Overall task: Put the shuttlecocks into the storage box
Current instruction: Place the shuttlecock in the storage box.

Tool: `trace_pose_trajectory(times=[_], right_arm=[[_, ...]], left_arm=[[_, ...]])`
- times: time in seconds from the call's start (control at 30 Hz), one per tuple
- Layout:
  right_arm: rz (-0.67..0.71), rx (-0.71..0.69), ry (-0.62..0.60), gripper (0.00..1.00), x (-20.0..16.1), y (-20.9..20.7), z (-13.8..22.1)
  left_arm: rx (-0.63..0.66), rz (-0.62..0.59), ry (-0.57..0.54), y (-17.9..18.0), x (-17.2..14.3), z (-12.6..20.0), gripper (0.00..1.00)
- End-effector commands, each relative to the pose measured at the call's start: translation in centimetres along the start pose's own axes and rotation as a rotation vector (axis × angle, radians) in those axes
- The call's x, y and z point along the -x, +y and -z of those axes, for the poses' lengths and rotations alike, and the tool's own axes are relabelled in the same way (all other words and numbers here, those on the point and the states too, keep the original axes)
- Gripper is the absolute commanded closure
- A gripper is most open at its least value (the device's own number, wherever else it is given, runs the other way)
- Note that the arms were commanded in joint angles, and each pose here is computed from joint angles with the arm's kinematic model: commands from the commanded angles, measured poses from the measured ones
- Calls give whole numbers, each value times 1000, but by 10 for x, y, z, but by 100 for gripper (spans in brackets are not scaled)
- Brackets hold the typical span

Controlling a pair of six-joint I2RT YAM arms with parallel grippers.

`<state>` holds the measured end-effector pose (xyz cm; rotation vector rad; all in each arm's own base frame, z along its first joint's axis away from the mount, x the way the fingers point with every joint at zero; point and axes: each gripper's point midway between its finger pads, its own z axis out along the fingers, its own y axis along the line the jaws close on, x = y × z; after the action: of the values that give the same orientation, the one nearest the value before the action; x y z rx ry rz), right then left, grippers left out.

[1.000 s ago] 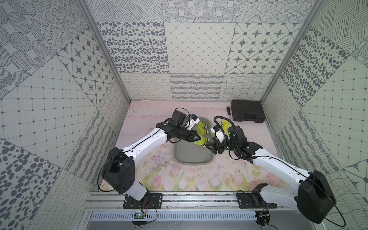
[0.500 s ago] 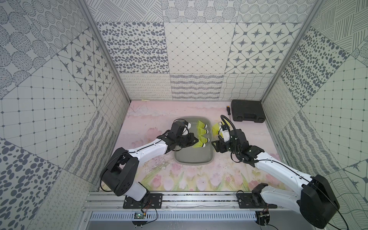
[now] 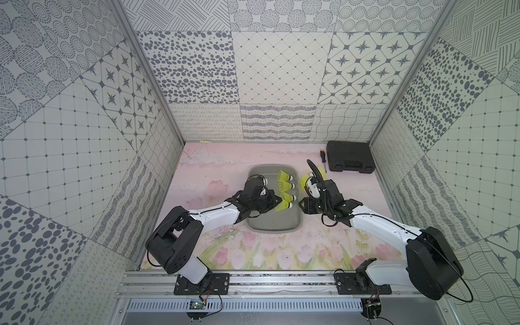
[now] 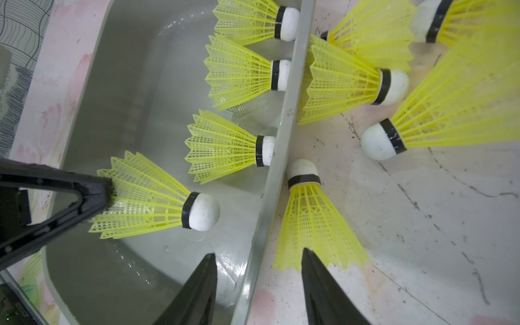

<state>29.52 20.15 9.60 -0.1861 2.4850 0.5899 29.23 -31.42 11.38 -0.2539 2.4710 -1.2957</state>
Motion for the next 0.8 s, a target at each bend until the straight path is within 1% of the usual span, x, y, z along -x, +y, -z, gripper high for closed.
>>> trace_pose_trajectory(times=[0.0, 0.1, 0.3, 0.77], right_arm=[[-22, 37, -34, 54, 16, 9, -1], [-29, 46, -33, 57, 17, 11, -4], [-42, 39, -16, 57, 15, 9, -10], [-55, 62, 9, 60, 11, 12, -16]], left_arm=[[-60, 47, -58, -14, 8, -1, 100], [-52, 59, -46, -10, 3, -3, 100], [-46, 67, -27, -7, -5, -9, 100], [-45, 96, -4, 1, -11, -20, 100]])
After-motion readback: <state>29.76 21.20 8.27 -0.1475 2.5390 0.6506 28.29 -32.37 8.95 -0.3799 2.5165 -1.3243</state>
